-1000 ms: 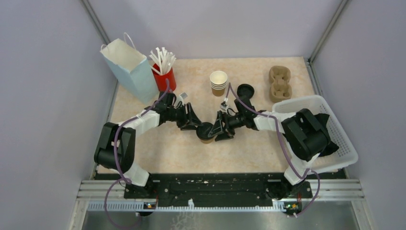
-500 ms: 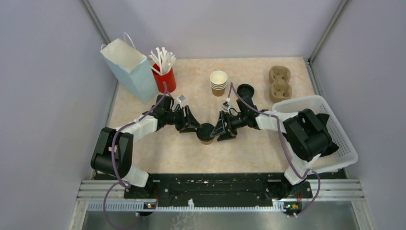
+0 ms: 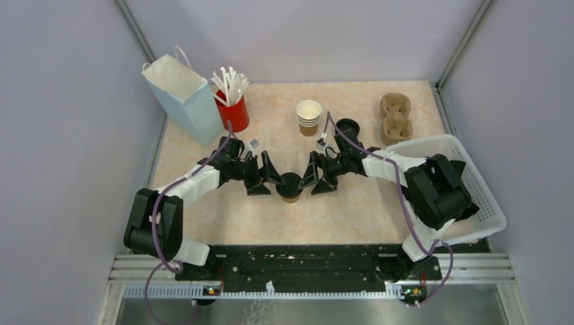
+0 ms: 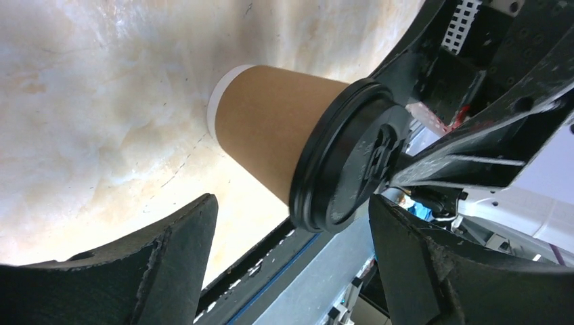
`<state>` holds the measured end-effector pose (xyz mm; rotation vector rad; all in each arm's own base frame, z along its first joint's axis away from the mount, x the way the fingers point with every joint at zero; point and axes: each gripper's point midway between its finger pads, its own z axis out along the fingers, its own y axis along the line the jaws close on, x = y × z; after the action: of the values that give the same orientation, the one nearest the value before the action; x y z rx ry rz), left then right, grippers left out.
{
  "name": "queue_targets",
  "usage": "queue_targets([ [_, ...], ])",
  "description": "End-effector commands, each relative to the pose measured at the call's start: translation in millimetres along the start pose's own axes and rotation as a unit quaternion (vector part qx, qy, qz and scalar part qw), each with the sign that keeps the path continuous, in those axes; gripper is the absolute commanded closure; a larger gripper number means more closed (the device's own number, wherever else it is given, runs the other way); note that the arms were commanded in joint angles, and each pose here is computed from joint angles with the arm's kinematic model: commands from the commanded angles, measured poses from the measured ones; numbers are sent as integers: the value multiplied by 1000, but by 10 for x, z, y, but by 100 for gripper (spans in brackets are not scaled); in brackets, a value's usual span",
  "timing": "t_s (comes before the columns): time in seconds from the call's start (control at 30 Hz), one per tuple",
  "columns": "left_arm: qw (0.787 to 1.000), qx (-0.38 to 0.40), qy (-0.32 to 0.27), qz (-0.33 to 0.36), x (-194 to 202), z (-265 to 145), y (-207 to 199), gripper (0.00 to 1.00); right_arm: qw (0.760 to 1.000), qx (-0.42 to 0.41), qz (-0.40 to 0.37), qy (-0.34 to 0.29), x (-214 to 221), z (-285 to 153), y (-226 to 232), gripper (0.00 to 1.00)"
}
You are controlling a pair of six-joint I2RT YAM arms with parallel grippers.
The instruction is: Pack the takeout coffee
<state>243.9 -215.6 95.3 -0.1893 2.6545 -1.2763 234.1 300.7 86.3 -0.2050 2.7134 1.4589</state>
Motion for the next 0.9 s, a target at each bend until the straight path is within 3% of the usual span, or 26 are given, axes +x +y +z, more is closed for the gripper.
queue_targets([
  [0.0,999,15,-23,37,-208,-77,-235,11,999,-9,-37,-13,3,24,209,22],
  [0.2,998,18,-33,46,-421,-44,-333,8,999,-22,-41,-26,-60,21,324,22],
  [0.37,999,8,-20,48,-547,68,-251,14,998,-29,-45,-30,-81,32,408,21],
  [0.87,999,-20,2,28,-425,250,107,22,999,-31,-23,-8,92,258,202,23],
])
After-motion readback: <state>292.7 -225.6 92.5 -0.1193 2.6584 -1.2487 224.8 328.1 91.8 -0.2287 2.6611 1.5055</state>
